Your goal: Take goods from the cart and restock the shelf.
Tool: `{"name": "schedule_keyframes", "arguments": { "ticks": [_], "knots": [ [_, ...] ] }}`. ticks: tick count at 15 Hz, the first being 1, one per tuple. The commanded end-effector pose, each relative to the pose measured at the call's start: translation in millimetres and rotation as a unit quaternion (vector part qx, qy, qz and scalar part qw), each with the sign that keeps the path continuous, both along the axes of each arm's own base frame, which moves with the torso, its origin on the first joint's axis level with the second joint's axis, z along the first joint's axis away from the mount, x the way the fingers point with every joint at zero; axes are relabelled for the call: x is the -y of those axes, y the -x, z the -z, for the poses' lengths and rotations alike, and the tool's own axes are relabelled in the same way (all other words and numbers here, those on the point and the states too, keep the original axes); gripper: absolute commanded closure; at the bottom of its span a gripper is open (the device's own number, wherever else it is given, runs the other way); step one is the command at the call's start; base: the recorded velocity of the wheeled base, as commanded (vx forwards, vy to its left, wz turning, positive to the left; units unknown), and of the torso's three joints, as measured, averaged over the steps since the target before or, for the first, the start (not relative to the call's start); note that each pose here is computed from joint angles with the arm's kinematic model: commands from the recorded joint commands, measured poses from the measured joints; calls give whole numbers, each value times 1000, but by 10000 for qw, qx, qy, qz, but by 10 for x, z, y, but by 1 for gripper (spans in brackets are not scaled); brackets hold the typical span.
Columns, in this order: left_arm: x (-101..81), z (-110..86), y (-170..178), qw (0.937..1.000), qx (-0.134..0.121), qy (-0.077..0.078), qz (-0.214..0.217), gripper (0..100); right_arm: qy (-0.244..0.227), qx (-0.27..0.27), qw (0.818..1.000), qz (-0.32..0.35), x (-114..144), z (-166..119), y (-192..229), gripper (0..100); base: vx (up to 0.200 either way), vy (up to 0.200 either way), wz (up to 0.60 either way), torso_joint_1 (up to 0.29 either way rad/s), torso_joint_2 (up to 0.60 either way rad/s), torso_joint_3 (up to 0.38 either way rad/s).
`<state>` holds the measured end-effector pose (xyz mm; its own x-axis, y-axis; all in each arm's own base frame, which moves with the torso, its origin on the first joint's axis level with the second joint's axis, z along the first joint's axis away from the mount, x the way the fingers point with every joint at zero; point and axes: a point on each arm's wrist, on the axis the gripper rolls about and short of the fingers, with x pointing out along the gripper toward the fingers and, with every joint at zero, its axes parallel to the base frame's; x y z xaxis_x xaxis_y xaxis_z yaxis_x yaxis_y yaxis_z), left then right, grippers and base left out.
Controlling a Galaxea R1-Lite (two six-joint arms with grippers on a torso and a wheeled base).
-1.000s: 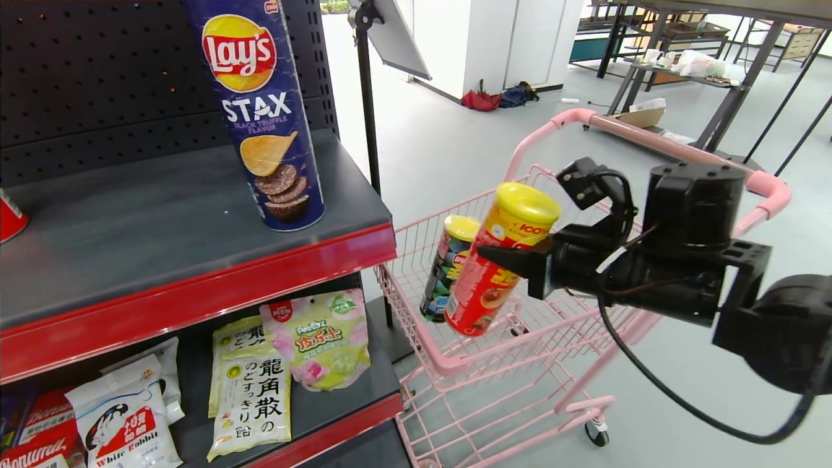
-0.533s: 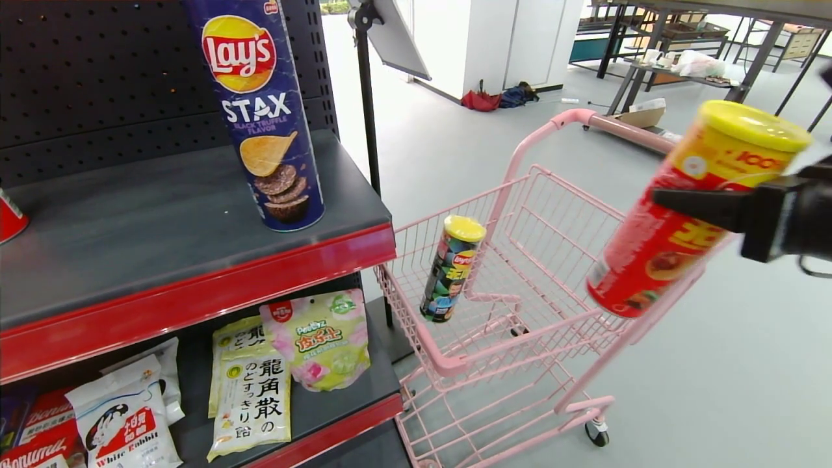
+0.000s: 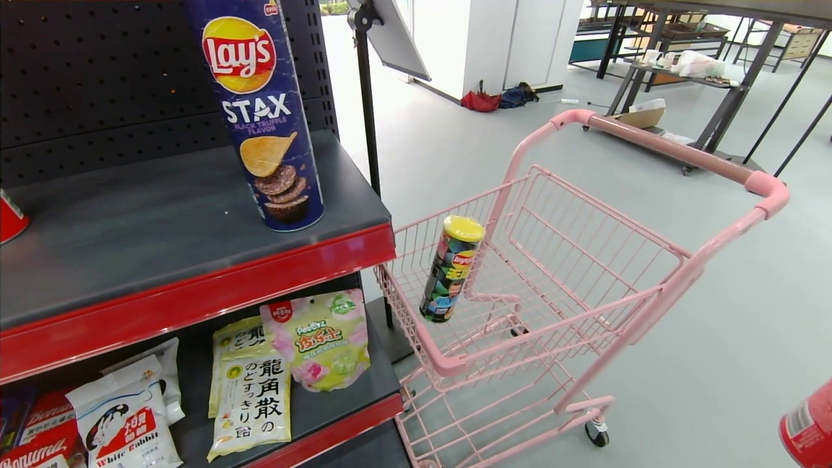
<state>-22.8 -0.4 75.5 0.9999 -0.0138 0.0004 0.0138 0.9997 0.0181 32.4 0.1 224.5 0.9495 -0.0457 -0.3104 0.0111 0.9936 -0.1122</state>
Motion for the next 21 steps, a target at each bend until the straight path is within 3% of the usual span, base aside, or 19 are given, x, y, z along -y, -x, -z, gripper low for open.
{"name": "schedule_keyframes", "arguments": {
  "ticks": [1,5,21],
  "knots": [
    [0,0,0,10000,-2,-2,0,0,4,190,9998,36,19,99,167,100,0,0,0,0,0,0],
    [0,0,0,10000,-2,-2,0,0,-3,166,9999,-9,17,109,165,100,0,0,0,47,-180,-132],
    [0,0,0,10000,-2,-2,0,0,6,-58,9999,-117,8,203,118,100,0,0,0,185,-515,-328]
  ]
}}
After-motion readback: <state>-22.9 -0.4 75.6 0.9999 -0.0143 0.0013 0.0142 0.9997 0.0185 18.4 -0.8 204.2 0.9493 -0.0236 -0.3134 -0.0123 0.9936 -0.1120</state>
